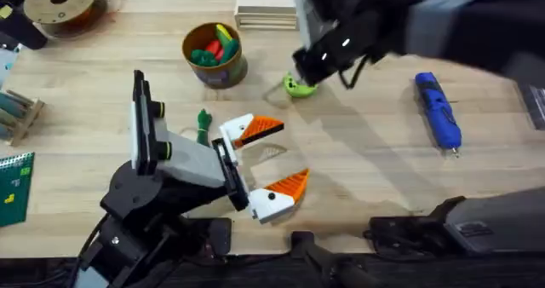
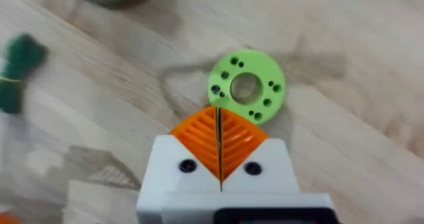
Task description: Pick up the gripper from the table and insert it into the empty holder that is missing its gripper. Then pick up a screw, insert it into the mounting hole, and use the screwdriver to tighten it. Finally, clean up the table by picking up the vegetable and placing it into the bucket.
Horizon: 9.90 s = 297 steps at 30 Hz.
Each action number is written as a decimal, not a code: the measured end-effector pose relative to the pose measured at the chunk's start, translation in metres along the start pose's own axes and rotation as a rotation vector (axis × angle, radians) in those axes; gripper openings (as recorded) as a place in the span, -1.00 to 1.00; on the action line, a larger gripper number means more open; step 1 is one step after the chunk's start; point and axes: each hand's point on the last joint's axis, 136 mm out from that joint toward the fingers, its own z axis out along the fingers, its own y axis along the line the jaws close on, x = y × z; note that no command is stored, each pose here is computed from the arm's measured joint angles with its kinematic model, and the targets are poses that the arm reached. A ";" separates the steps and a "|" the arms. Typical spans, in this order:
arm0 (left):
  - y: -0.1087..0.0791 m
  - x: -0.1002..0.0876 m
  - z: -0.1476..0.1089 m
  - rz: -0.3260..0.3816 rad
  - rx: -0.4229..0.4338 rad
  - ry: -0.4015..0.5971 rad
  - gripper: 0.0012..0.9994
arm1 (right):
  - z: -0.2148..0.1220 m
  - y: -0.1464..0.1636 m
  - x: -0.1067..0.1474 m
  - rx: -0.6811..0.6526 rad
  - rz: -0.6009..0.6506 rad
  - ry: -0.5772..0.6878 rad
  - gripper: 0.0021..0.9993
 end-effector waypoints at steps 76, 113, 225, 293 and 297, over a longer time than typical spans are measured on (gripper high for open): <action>0.000 0.000 0.000 0.000 0.000 0.000 0.97 | 0.047 0.004 -0.005 -0.001 0.065 0.306 -0.24; 0.000 0.000 0.000 0.000 0.000 0.000 0.98 | 0.073 0.002 0.003 0.010 0.060 0.342 -0.99; -0.002 0.000 0.000 0.049 0.012 0.002 0.98 | -0.115 0.168 0.015 -0.368 -0.160 0.359 -0.99; -0.003 0.001 0.000 0.042 0.016 0.006 0.98 | -0.100 0.175 0.018 -0.280 -0.228 0.379 -0.97; -0.003 0.001 0.000 0.043 0.016 0.006 0.98 | -0.099 0.173 0.017 -0.265 -0.231 0.374 0.10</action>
